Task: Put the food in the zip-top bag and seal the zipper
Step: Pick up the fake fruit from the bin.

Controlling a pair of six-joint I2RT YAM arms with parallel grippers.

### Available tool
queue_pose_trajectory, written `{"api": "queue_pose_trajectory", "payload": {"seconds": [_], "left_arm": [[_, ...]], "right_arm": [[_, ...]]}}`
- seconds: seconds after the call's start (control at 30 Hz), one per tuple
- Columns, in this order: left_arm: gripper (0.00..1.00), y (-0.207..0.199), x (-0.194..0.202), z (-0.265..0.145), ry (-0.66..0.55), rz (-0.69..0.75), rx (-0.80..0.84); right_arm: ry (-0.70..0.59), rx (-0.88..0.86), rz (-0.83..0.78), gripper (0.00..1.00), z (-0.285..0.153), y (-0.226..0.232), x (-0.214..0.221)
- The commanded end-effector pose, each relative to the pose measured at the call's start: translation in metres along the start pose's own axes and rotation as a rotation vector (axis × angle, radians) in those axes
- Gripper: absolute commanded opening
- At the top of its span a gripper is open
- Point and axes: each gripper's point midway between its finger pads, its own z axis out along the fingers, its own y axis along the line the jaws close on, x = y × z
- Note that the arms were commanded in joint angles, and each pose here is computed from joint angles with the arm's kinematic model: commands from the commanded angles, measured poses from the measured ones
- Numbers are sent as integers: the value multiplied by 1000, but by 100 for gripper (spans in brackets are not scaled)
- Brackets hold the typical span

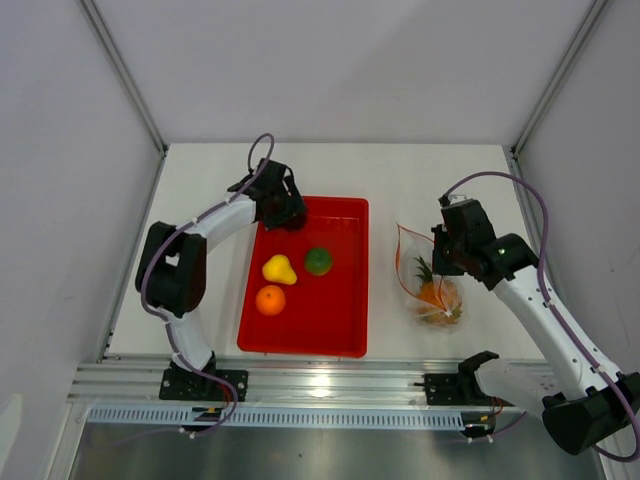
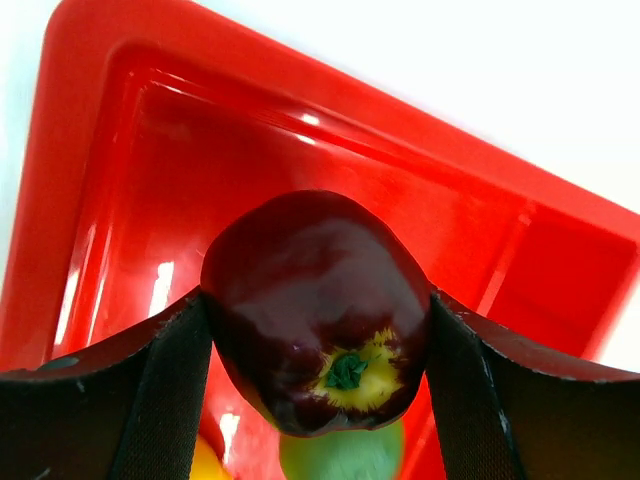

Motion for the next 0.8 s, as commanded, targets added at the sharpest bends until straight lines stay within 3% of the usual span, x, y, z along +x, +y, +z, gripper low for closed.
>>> {"api": "queue_pose_trajectory", "payload": {"seconds": [0.0, 0.13, 0.27, 0.5, 0.77], "left_arm": [[1, -38, -16, -48, -86, 40, 155], [1, -56, 0, -92, -89, 111, 238], [1, -76, 19, -163, -149, 214, 376], [1, -73, 63, -254, -176, 319, 605], [1, -59, 103, -301, -95, 386, 743]], "right_arm": [[-34, 23, 21, 0, -2, -3, -7], [-30, 30, 37, 0, -3, -5, -5], [-66, -25, 42, 0, -6, 0, -7], [-84, -96, 40, 0, -4, 10, -8], [-69, -138, 61, 0, 1, 16, 1]]}}
